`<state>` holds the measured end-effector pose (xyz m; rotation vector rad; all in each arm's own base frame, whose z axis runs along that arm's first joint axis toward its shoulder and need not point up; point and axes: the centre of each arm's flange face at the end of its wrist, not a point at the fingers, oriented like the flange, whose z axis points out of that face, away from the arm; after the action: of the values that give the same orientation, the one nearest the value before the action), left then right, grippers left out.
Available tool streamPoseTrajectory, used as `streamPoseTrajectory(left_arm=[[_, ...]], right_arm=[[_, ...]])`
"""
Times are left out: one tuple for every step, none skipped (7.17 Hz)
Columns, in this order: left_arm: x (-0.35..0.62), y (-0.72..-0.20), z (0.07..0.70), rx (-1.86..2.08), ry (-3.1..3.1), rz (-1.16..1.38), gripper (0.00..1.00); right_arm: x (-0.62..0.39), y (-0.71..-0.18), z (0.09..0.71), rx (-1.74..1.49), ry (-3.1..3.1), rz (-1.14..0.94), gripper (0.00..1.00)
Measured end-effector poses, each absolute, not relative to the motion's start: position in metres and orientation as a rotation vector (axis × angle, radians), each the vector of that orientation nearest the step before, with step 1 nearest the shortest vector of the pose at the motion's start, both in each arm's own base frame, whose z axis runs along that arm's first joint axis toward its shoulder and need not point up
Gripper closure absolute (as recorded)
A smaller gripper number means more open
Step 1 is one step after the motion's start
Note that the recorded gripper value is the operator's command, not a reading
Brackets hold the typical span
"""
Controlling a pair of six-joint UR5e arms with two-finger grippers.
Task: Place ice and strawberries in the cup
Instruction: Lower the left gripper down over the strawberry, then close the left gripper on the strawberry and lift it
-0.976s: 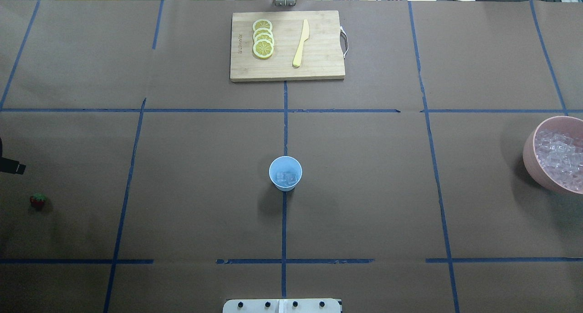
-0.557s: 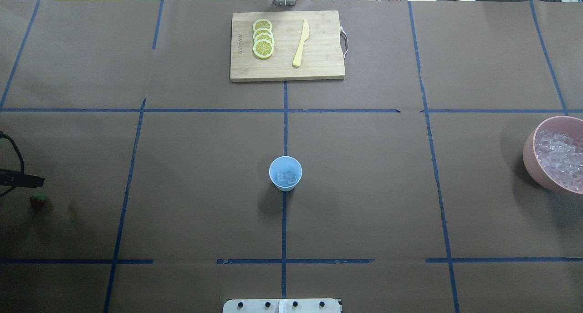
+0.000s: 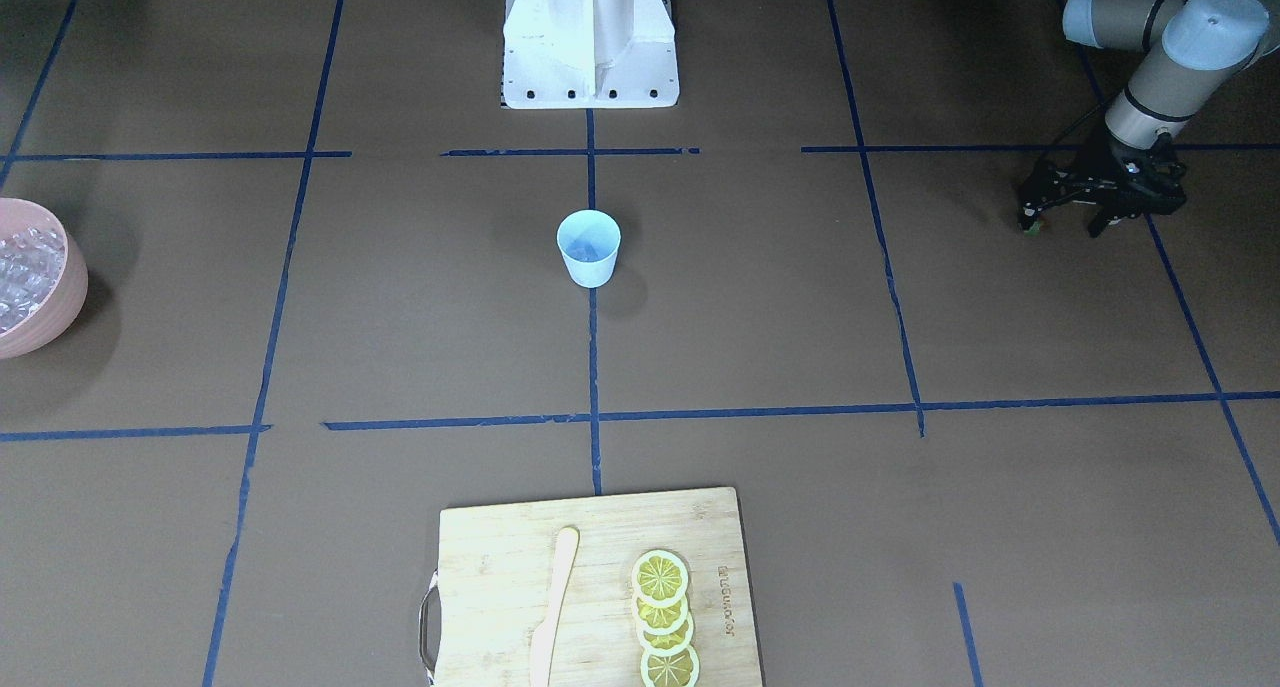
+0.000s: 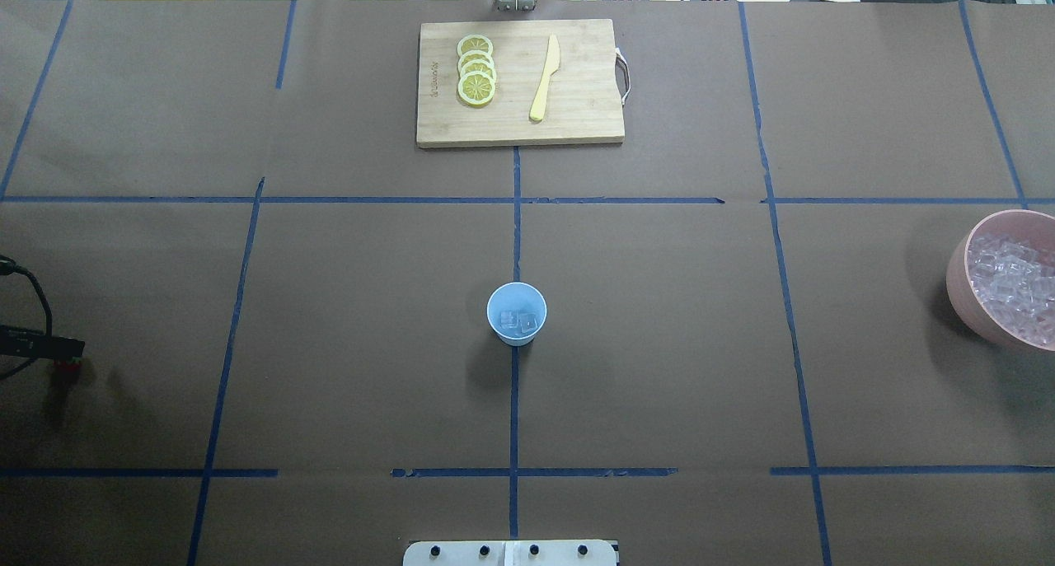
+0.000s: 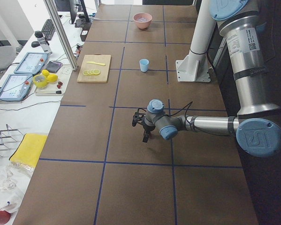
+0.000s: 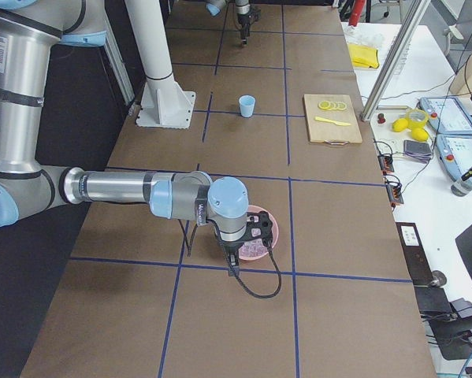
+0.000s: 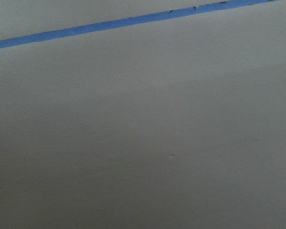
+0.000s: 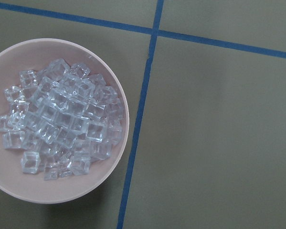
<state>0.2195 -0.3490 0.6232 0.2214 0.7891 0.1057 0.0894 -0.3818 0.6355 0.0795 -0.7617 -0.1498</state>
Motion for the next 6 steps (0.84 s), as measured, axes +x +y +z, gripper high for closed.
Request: streamPoseTrajectory(left_arm=[[0.225,-0.345,0.622,0.214,0.797,0.109,0.0],[0.231,-0.342,0.621,0.208,0.809,0.11,0.02],[0.235,-0.339,0.62,0.205,0.817,0.113,0.23],[0.238,-0.337,0.619,0.203,0.82,0.118,0.52],[0.239,-0.336,0.619,0.202,0.822,0.122,0.84],[0.24,-0.336,0.618,0.203,0.824,0.126,0.93]], right_arm=[[0.089,-0.382,0.636,0.08,-0.761,-0.15,0.01],[0.09,-0.382,0.636,0.08,-0.761,-0.151,0.01],[0.09,-0.382,0.636,0.08,-0.76,-0.151,0.01],[0.09,-0.382,0.636,0.08,-0.758,-0.152,0.01],[0.09,-0.382,0.636,0.08,-0.755,-0.152,0.01],[0.09,-0.382,0.636,0.079,-0.754,-0.152,0.01]])
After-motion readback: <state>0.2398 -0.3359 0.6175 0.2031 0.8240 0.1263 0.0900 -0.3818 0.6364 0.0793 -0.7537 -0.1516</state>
